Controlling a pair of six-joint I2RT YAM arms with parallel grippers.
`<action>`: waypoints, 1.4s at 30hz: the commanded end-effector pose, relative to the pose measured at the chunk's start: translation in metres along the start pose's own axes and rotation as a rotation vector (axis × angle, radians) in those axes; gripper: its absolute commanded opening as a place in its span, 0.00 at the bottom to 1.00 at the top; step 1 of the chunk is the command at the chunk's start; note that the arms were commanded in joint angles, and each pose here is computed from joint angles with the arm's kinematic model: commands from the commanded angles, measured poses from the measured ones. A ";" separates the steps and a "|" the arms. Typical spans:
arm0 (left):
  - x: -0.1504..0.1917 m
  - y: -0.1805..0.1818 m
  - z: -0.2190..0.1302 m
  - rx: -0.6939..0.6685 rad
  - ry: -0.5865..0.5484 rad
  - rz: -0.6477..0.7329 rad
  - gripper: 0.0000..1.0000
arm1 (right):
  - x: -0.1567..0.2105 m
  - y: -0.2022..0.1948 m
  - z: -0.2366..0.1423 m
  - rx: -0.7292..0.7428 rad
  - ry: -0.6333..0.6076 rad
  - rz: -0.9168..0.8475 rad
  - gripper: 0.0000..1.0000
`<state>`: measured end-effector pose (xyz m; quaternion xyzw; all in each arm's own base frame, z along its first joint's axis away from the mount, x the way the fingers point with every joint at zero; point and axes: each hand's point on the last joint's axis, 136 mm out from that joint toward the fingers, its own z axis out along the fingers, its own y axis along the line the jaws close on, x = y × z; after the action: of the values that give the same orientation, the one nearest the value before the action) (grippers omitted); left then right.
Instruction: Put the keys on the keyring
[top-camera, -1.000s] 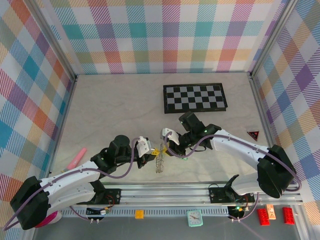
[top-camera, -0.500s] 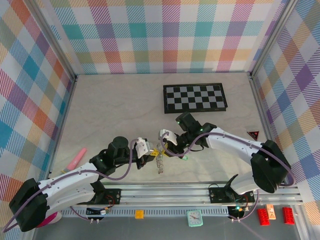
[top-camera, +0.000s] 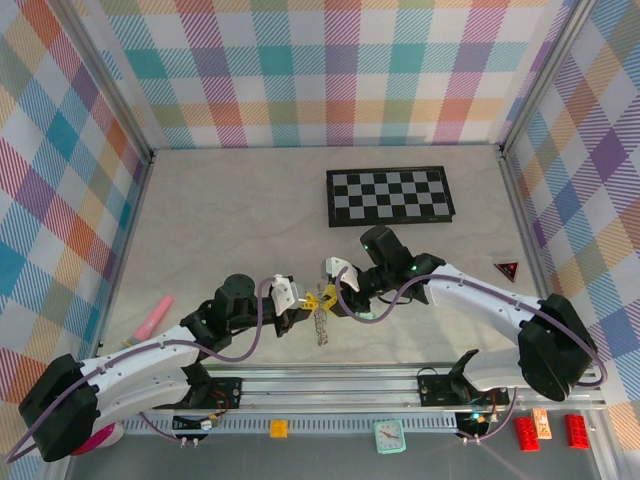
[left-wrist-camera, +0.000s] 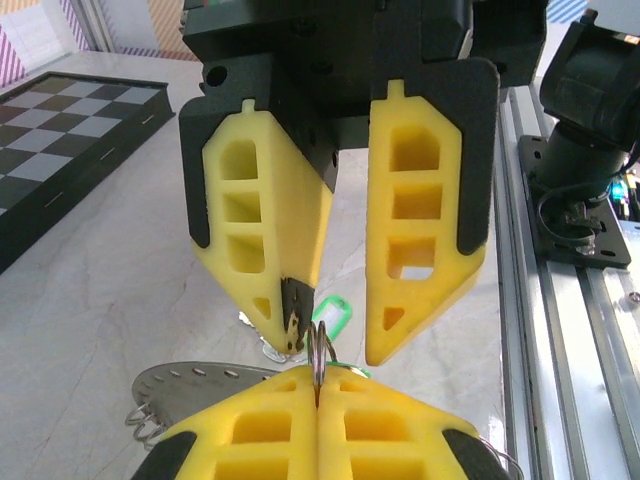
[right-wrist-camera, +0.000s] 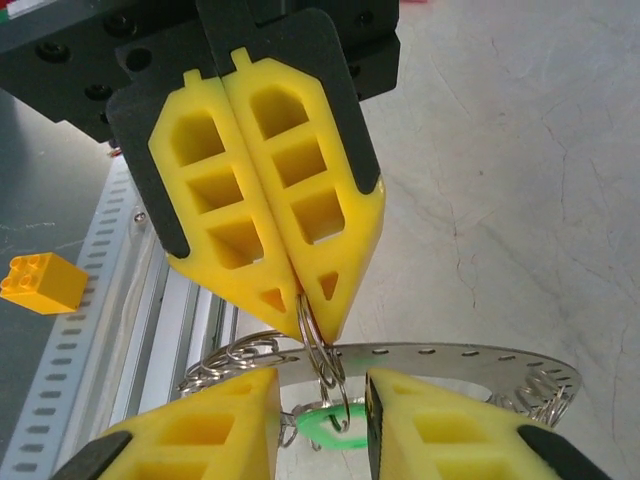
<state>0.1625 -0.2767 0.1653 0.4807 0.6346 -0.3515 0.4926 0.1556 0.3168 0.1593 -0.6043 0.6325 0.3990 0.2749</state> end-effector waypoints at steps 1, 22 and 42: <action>-0.017 0.000 0.000 0.003 -0.083 0.025 0.00 | -0.010 0.003 0.002 -0.031 -0.052 -0.020 0.26; -0.002 0.009 -0.002 -0.042 0.063 -0.006 0.32 | -0.012 0.001 -0.006 0.018 0.147 -0.114 0.00; -0.011 0.002 0.001 0.003 0.011 0.004 0.00 | -0.033 0.009 -0.015 -0.013 -0.053 -0.117 0.31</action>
<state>0.1652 -0.2745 0.1582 0.4891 0.6625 -0.3310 0.4607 0.1542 0.3184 0.1707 -0.6597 0.6112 0.3416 0.2729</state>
